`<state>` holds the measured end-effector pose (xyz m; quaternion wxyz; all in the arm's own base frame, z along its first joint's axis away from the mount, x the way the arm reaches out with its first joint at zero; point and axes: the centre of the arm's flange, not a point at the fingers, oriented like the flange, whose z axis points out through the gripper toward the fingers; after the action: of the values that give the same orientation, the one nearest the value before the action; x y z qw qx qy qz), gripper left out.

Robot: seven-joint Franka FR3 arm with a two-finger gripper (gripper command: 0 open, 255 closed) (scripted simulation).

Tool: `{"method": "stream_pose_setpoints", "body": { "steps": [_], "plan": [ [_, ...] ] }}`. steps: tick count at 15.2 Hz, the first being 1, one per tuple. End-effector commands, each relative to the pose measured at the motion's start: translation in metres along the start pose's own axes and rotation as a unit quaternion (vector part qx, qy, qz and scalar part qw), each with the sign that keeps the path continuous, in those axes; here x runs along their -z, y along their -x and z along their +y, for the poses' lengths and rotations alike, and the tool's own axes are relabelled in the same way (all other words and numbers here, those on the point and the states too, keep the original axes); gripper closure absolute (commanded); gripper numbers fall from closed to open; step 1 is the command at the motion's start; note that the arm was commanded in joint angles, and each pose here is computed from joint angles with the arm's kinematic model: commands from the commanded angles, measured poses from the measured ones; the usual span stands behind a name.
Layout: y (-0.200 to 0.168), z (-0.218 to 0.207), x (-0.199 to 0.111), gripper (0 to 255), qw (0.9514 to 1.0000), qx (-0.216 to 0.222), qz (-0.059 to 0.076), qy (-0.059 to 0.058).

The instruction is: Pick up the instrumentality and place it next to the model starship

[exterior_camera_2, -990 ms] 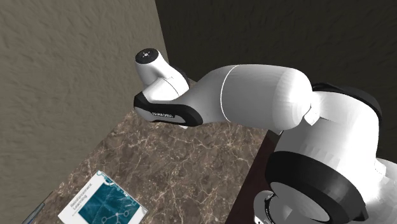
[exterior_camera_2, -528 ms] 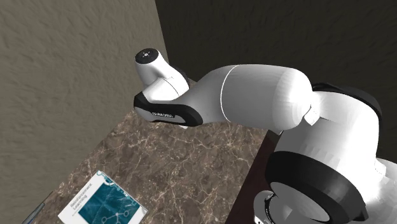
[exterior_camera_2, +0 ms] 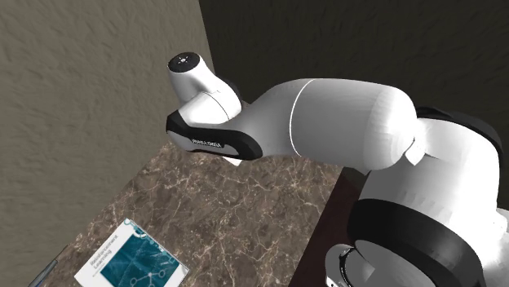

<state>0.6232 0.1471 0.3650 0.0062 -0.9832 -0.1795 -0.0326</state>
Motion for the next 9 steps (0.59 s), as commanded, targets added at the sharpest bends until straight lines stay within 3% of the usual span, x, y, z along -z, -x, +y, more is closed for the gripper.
{"method": "stream_pose_setpoints", "body": {
  "steps": [1, 9],
  "plan": [
    [0.000, 0.001, 0.010, 255, 1.0000, 0.000, 0.000, 0.000],
    [-0.003, 0.001, 0.053, 255, 1.0000, 0.000, 0.000, 0.000]
  ]
}}
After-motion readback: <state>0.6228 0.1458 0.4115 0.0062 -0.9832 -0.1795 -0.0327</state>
